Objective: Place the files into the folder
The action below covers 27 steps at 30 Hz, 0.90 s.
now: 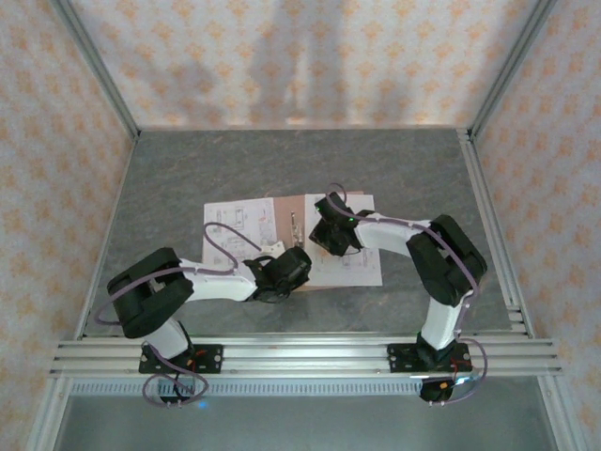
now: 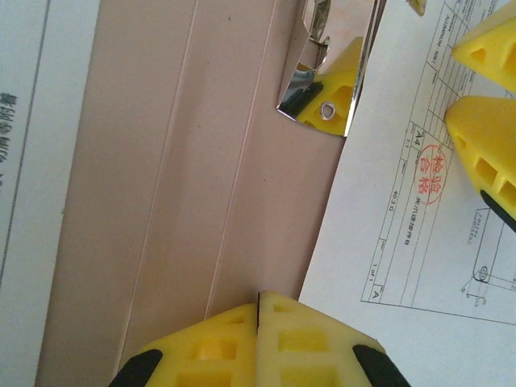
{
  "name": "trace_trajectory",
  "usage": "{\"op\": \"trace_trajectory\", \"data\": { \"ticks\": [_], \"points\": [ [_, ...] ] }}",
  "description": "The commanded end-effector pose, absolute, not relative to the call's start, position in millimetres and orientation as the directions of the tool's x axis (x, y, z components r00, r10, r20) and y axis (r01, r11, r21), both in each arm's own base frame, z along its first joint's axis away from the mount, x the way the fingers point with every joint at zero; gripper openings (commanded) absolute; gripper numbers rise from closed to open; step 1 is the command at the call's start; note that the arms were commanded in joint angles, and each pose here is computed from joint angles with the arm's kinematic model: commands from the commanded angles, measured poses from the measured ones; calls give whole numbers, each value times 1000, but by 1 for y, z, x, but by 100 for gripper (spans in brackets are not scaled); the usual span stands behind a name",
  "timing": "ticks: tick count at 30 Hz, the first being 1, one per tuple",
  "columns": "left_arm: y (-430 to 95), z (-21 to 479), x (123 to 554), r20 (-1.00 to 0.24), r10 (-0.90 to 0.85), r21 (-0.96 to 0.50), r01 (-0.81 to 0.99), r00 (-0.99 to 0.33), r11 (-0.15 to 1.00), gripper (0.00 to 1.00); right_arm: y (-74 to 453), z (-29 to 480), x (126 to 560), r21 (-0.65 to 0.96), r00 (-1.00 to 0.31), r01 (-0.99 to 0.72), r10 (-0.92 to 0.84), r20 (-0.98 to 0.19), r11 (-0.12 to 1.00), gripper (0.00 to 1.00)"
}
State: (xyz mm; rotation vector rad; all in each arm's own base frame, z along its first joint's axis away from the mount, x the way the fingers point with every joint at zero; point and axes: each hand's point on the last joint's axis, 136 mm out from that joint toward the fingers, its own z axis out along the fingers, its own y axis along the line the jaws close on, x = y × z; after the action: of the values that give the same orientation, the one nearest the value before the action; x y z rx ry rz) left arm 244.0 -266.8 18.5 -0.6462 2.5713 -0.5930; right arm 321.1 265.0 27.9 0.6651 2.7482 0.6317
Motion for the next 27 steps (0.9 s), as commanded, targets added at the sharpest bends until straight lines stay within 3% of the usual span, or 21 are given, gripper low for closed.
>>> {"op": "trace_trajectory", "data": {
  "ticks": [1, 6, 10, 18, 27],
  "points": [
    [-237, 26, 239, -363, -465, -370, -334, -807, 867, 0, 270, 32, 315, 459, -884, 353, 451, -121, 815, 37],
    [-232, 66, 256, -400, -490, -406, -329, -775, 853, 0, 265, 63, 319, 474, -881, 306, 435, -188, 825, 37],
    [-212, 65, 274, -356, -563, -432, -403, -746, 807, 0, 253, 77, 321, 465, -869, 297, 438, -231, 834, 38],
    [-210, 64, 324, -284, -619, -489, -445, -732, 750, 0, 222, 62, 330, 465, -850, 348, 483, -209, 814, 38],
    [-211, 36, 349, -258, -617, -431, -483, -743, 762, 0, 215, 44, 345, 443, -858, 371, 483, -172, 816, 37]
  ]
}}
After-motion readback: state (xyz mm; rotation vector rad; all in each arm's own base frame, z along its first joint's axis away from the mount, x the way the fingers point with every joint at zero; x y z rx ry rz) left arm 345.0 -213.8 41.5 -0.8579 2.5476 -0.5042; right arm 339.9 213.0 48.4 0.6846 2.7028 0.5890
